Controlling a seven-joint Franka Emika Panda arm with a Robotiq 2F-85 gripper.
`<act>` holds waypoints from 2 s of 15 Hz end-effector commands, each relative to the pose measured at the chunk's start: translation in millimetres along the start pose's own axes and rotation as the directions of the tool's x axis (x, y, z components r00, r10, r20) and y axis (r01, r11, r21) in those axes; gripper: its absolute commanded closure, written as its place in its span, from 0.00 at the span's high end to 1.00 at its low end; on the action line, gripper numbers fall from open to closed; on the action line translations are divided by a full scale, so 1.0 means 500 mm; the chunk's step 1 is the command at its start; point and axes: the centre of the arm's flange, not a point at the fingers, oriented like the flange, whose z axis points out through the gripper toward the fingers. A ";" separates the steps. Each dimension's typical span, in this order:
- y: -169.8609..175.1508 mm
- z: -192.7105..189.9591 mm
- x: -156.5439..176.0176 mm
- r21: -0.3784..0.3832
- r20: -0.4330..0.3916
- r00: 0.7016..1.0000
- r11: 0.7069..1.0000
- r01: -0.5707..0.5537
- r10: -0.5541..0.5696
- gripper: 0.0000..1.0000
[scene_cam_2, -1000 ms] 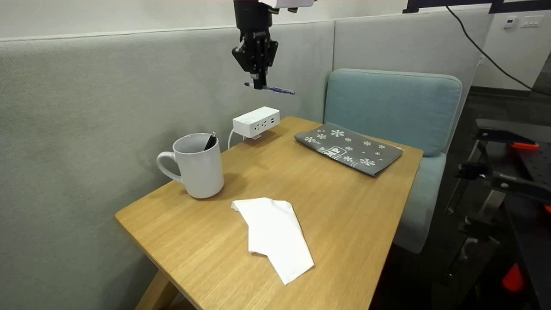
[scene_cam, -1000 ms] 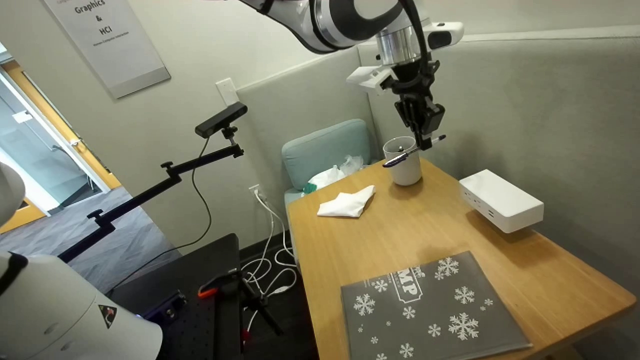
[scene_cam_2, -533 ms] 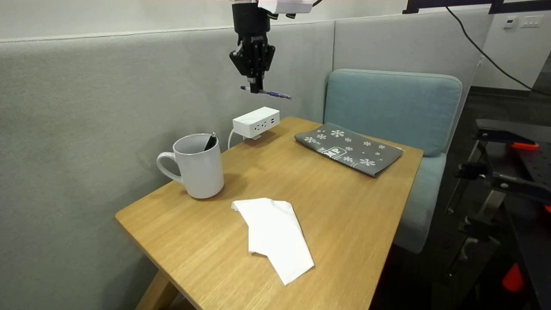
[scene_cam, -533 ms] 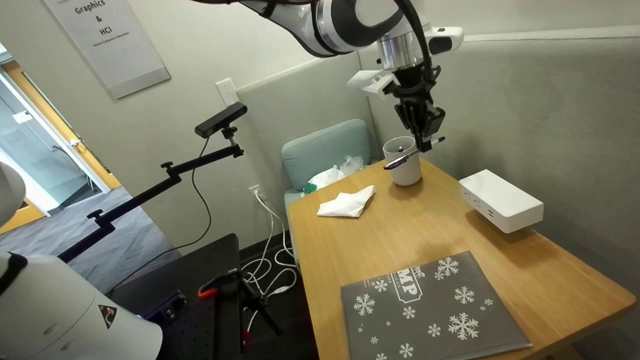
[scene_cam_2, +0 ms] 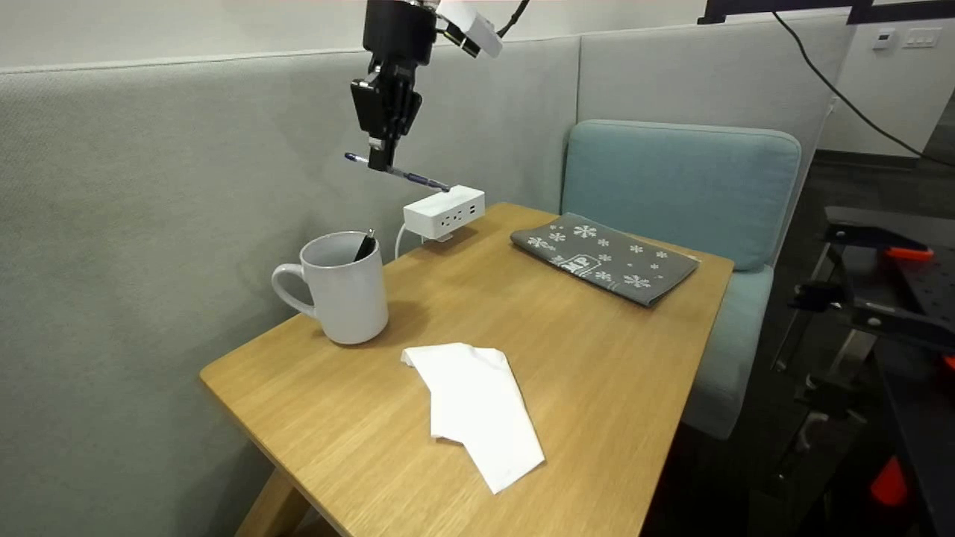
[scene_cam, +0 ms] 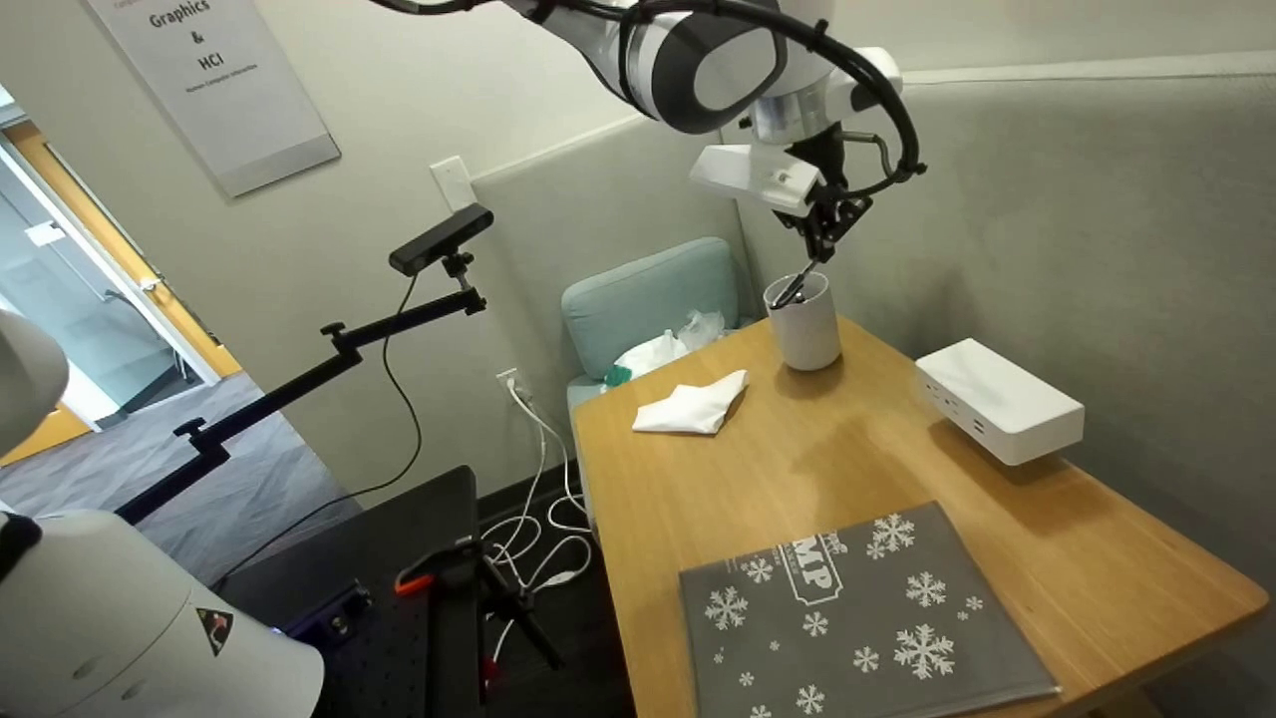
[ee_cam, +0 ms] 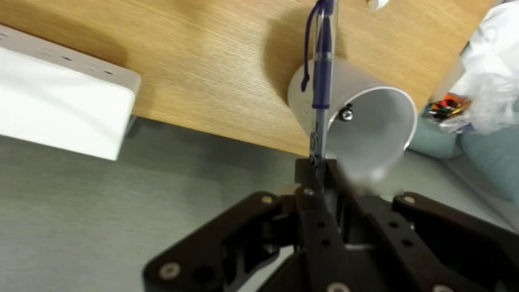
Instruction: Put the pen into the white cup
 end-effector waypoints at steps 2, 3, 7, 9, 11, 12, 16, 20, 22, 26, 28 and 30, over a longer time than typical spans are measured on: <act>-0.011 0.000 -0.012 0.164 -0.092 0.981 0.970 0.182 -0.168 0.03; -0.016 -0.001 -0.013 0.195 -0.113 0.972 0.954 0.226 -0.207 0.03; -0.034 -0.006 -0.015 0.296 -0.199 0.913 0.867 0.402 -0.356 0.03; -0.043 -0.005 -0.015 0.346 -0.240 0.876 0.807 0.479 -0.418 0.03; -0.053 -0.002 -0.011 0.438 -0.234 0.865 0.745 0.502 -0.445 0.03; -0.055 0.008 -0.012 0.365 -0.229 0.876 0.796 0.482 -0.425 0.10; -0.054 0.007 -0.015 0.395 -0.252 0.852 0.755 0.524 -0.460 0.03; -0.041 0.015 -0.021 0.310 -0.384 0.745 0.684 0.660 -0.545 0.03; -0.034 0.014 -0.024 0.251 -0.452 0.674 0.641 0.725 -0.585 0.03; -0.027 0.023 -0.030 0.125 -0.581 0.517 0.558 0.820 -0.629 0.03; -0.026 0.035 -0.037 0.074 -0.633 0.455 0.536 0.841 -0.627 0.03; -0.020 0.054 -0.049 0.034 -0.683 0.416 0.542 0.839 -0.601 0.03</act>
